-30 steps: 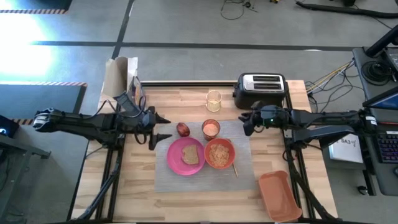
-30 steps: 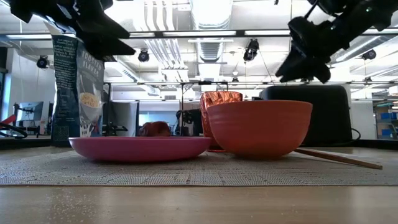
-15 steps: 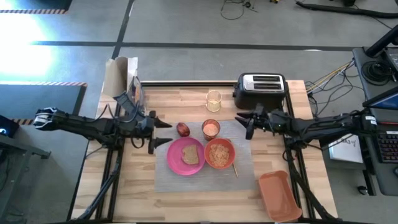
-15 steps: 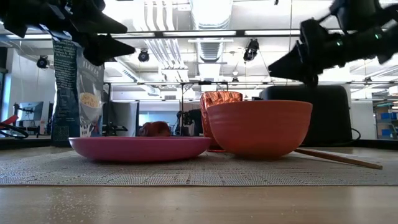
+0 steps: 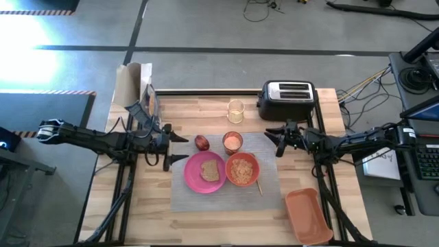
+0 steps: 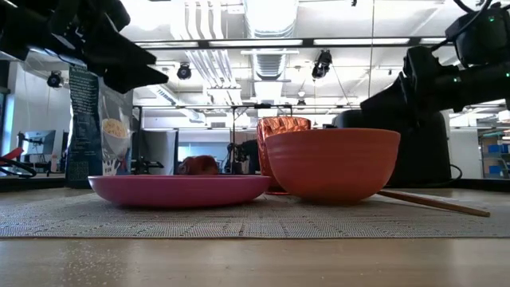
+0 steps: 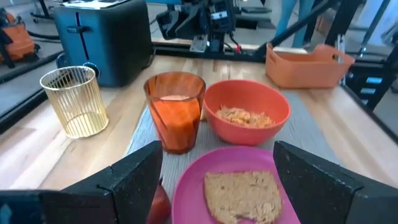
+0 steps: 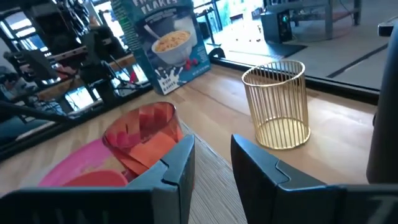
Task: Arrange a breakfast setting
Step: Return to Home Position
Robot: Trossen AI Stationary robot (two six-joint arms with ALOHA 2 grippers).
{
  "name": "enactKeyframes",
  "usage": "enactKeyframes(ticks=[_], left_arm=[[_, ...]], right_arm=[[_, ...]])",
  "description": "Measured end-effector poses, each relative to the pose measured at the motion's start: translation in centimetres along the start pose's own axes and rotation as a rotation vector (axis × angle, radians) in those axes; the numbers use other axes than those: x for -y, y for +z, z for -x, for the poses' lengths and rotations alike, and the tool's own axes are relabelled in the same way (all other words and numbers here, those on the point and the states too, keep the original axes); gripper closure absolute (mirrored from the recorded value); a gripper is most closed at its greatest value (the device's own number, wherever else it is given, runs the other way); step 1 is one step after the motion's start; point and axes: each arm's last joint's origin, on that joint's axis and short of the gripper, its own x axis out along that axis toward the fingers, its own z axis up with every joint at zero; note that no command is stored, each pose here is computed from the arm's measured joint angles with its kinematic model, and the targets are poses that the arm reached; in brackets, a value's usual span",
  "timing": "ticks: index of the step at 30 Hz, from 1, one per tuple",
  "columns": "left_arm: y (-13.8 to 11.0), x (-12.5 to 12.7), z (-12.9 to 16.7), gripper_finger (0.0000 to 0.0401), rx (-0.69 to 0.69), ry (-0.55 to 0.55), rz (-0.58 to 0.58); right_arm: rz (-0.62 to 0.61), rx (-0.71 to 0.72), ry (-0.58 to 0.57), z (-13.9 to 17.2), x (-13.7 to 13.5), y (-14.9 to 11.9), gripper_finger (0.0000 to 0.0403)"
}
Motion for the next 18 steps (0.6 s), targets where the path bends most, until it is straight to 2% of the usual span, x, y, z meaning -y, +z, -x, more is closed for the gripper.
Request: enactKeyframes(ticks=[9,18], left_arm=[[-0.05,0.01,-0.07,0.011,-0.005,0.0,0.024],[0.14,0.02,-0.01,0.011,0.014,-0.003,0.099]], right_arm=[[0.004,-0.016,-0.006,0.01,0.06,-0.16,0.0308],[0.004,-0.016,-0.006,0.01,0.07,-0.17,0.0305]])
